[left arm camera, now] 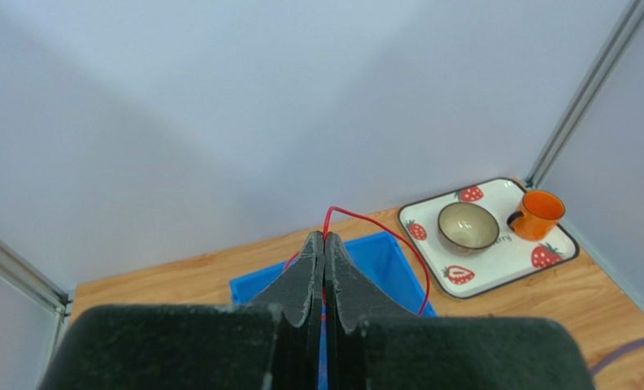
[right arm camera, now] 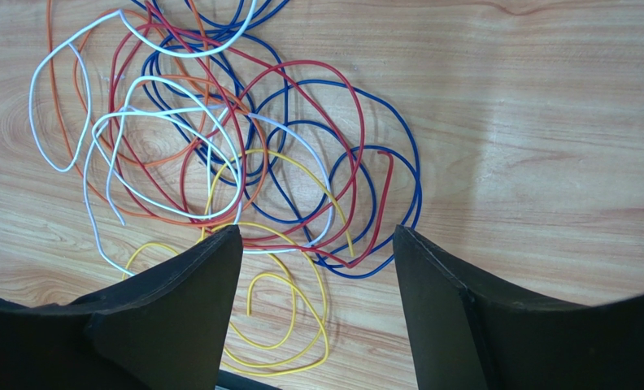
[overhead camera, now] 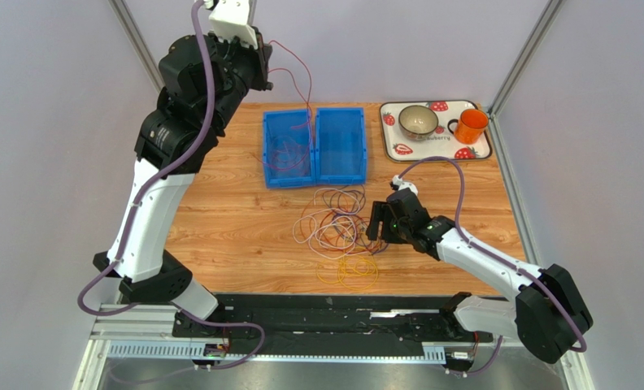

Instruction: Untangle the cables

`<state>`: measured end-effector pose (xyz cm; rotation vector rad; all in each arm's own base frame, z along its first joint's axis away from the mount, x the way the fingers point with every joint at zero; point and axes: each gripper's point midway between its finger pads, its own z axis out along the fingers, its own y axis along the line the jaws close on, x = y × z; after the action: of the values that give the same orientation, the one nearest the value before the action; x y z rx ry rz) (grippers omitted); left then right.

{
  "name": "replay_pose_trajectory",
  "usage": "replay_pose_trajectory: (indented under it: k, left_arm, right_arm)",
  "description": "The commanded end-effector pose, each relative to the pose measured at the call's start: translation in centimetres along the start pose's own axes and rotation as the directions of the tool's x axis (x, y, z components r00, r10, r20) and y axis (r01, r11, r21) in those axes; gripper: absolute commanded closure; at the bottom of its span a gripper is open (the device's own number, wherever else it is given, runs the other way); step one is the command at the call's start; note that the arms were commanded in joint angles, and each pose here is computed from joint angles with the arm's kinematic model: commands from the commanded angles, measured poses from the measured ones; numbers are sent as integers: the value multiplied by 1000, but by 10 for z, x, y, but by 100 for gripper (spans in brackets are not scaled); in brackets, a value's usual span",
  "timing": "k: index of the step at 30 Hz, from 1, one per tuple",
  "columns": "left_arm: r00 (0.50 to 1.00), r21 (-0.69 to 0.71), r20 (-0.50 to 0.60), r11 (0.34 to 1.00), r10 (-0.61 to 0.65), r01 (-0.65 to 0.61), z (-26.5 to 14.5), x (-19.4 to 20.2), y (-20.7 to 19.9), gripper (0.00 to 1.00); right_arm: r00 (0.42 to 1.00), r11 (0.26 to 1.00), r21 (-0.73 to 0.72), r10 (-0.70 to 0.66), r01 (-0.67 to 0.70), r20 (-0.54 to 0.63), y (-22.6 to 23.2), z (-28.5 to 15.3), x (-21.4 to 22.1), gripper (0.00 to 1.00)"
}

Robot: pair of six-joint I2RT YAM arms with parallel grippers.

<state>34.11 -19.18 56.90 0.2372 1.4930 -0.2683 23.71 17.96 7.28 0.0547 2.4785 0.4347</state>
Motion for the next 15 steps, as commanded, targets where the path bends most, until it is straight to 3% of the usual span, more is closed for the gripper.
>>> replay_pose_trajectory:
  k: [1,15]
  left_arm:
    - [997,26,68,999,-43,41,20,-14,10,100]
    - [987,13,20,987,-160,160,82,27,49,100]
  right_arm:
    - [999,999,-47,-3,5,38,9,-4,-6,28]
    - [1000,999,-25,-20,20,24,1,1,2,27]
